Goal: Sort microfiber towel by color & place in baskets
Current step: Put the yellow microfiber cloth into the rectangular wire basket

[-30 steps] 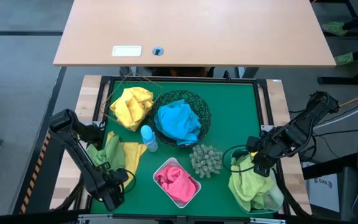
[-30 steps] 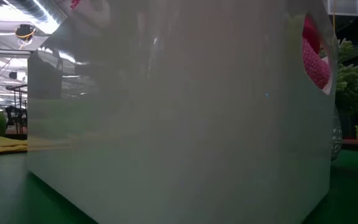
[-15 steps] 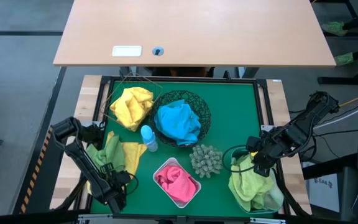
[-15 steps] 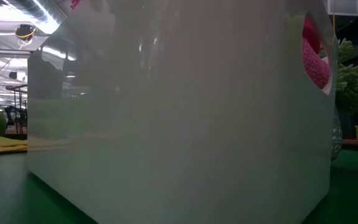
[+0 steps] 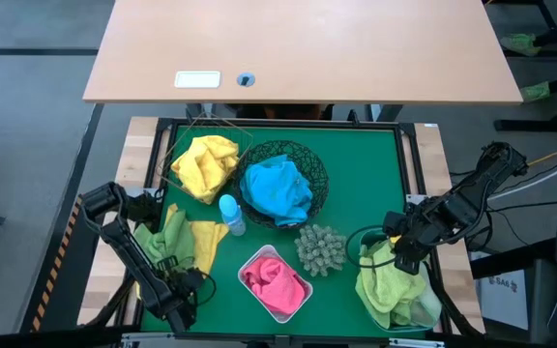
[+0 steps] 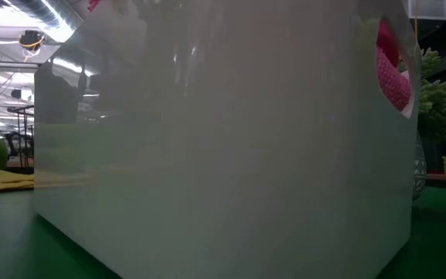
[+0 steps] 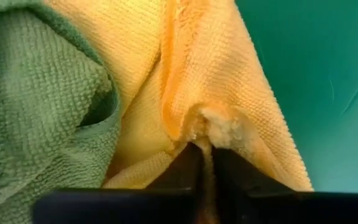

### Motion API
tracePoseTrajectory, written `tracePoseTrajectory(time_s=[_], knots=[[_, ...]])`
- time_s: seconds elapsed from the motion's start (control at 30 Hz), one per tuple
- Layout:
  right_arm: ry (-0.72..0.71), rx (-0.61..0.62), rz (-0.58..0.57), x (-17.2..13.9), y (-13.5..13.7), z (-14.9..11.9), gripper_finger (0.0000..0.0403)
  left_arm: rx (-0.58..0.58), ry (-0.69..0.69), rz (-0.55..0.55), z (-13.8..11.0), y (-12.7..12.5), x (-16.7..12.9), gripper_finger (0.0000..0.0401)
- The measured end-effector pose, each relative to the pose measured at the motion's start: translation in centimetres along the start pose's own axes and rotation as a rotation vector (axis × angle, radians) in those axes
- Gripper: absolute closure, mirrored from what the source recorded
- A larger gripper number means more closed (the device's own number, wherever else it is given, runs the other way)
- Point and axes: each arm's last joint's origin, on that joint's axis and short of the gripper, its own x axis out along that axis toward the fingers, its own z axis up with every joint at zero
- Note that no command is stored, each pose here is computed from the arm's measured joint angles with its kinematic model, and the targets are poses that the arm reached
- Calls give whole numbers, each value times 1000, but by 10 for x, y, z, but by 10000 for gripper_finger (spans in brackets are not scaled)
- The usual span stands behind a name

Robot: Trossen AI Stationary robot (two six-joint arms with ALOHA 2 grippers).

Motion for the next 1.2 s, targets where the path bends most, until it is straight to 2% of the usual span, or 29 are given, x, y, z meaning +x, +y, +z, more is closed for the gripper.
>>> tracePoseTrajectory(time_s=[0.07,0.23,0.5,0.9,1.2], knots=[[-11,0,-6,0,0,0,235,-14,-3,-5,0,0,0,391],[-19,0,-11,0,0,1,235,-15,-10,-24,0,1,-4,396],[-20,0,-9,0,0,1,235,-41,-220,-158,6,10,-37,399],[-21,0,-8,0,0,1,235,-89,-467,-343,10,47,-98,400],[-20,0,-8,0,0,1,235,-194,-720,-454,12,92,-142,401]])
